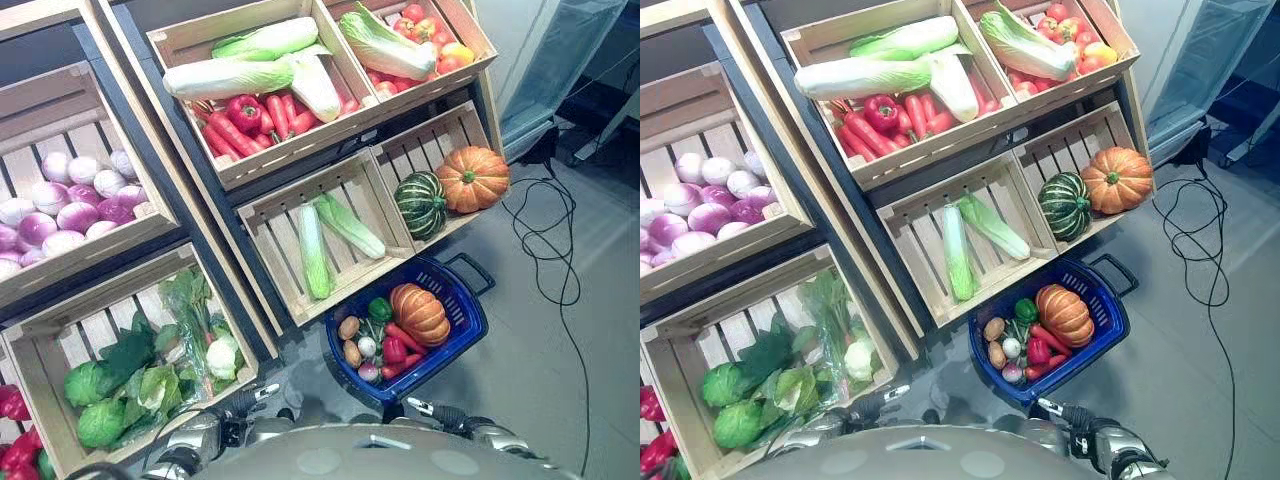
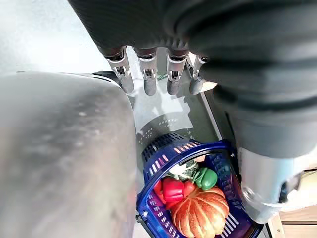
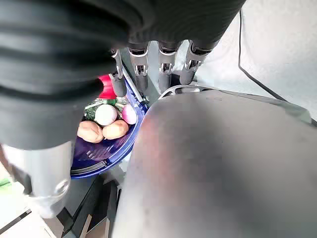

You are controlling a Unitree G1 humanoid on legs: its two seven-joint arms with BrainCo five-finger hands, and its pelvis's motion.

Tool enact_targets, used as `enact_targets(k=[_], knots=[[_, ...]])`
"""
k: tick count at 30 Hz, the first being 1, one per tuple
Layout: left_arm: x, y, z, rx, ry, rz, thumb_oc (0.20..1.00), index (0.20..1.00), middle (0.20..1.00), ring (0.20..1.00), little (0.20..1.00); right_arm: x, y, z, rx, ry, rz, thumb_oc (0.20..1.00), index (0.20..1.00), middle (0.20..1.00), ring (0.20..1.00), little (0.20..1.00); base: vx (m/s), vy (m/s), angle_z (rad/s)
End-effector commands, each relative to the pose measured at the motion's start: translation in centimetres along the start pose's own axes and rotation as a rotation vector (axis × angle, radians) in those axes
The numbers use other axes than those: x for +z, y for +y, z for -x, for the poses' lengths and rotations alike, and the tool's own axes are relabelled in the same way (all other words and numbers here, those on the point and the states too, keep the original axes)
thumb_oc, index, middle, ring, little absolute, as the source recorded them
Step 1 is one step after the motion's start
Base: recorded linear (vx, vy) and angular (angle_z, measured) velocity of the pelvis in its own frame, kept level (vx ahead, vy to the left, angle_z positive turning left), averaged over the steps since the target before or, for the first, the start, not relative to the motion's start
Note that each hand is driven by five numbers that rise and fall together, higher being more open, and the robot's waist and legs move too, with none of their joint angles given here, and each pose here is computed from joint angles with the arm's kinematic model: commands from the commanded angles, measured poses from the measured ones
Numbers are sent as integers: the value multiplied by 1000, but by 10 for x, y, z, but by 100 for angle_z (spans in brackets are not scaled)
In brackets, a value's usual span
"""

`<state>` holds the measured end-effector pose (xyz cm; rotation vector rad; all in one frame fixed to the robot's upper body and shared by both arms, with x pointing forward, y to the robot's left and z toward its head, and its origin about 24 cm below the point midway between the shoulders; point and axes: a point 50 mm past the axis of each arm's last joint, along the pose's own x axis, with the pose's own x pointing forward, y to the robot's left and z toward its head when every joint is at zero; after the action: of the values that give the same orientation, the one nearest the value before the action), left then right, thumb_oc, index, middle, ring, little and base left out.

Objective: Pick up fruits and vegetables into the basket

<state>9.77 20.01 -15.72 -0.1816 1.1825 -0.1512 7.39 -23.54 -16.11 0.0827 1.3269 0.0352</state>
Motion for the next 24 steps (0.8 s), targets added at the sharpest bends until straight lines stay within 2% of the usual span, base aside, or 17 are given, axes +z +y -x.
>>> enact_targets(k=[1, 7, 15, 21, 24], knots=[[20, -6, -5, -32, -46, -77, 1000, 1000, 1000, 1000, 1000, 8, 15, -6, 71, -7, -42, 1000, 1000, 1000, 1000, 1000, -20, -40, 7], [31, -3, -4, 27, -82, -207, 1000, 1000, 1000, 1000, 1000, 13, 15, -6, 70, -29, -25, 1000, 1000, 1000, 1000, 1000, 0, 0, 0], [40, -2, -3, 68, -148, -240, 1000, 1000, 1000, 1000, 1000, 16, 13, -5, 59, -59, -12, 1000, 1000, 1000, 1000, 1000, 0, 0, 0], [57, 0, 2, 191, -324, -281, 1000, 1000, 1000, 1000, 1000, 18, 13, -5, 45, -83, -22, 1000, 1000, 1000, 1000, 1000, 0, 0, 0], [72, 4, 9, 328, -451, -350, 1000, 1000, 1000, 1000, 1000, 17, 12, -5, 45, -89, -27, 1000, 1000, 1000, 1000, 1000, 0, 0, 0]])
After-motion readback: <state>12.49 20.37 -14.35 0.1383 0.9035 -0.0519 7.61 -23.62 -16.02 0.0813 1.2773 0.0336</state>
